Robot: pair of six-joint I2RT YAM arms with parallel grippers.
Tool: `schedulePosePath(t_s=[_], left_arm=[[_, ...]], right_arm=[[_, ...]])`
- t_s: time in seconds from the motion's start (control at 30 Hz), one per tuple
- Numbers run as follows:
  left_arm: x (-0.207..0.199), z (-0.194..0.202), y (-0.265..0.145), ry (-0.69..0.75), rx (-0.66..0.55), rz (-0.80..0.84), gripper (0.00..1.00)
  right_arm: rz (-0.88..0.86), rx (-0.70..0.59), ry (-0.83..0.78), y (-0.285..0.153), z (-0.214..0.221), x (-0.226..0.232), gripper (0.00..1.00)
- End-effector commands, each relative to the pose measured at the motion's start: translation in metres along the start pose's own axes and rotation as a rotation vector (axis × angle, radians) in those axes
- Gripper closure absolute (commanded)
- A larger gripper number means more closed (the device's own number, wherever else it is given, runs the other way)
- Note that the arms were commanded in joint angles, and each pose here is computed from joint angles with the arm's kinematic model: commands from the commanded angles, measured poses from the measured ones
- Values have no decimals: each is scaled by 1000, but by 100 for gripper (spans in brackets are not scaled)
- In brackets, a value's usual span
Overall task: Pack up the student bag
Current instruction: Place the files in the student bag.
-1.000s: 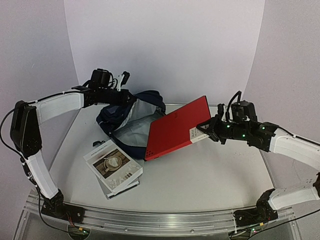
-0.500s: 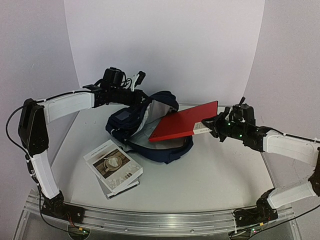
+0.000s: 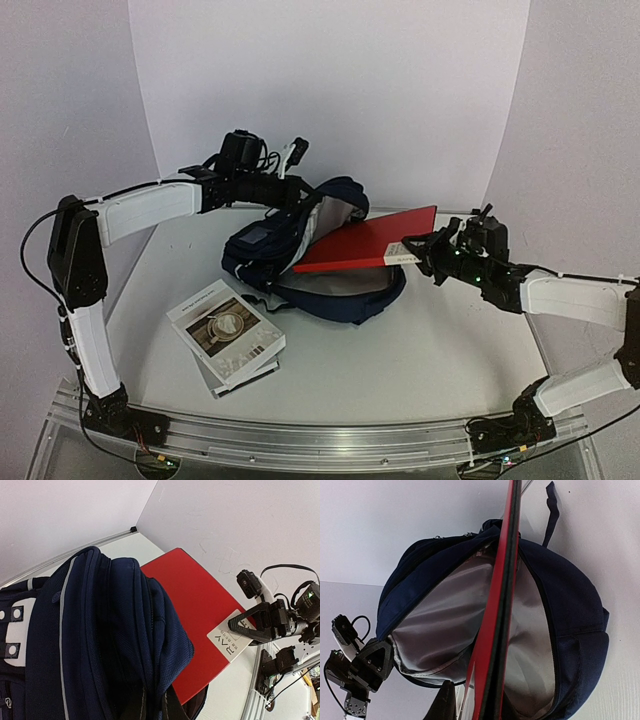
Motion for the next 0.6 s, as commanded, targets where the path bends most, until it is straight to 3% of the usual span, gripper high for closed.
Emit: schedulePosePath(t_s=[0.0,0.27,0.57], left_arm=[[-84,-99,-45,309,-348,229,100],[-96,-107,-45,312,-366,280,100],[-96,-92,-30,269,-331,311,100]], right_arm=[[-292,-84,-36,-7,-15,53,100],[-158,-107,-39,29,-14,12,100],[-142,-187,20,70,-11,7,100]])
Point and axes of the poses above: each gripper's point midway between its finger pads, its own y axis out along the fingers, its own x axis along the line the jaws close on, z = x × y, the point moved 6 cm from there along -y, back along the fingers, and after that the axes turned 1 degree about y, right-handed, at the moved point
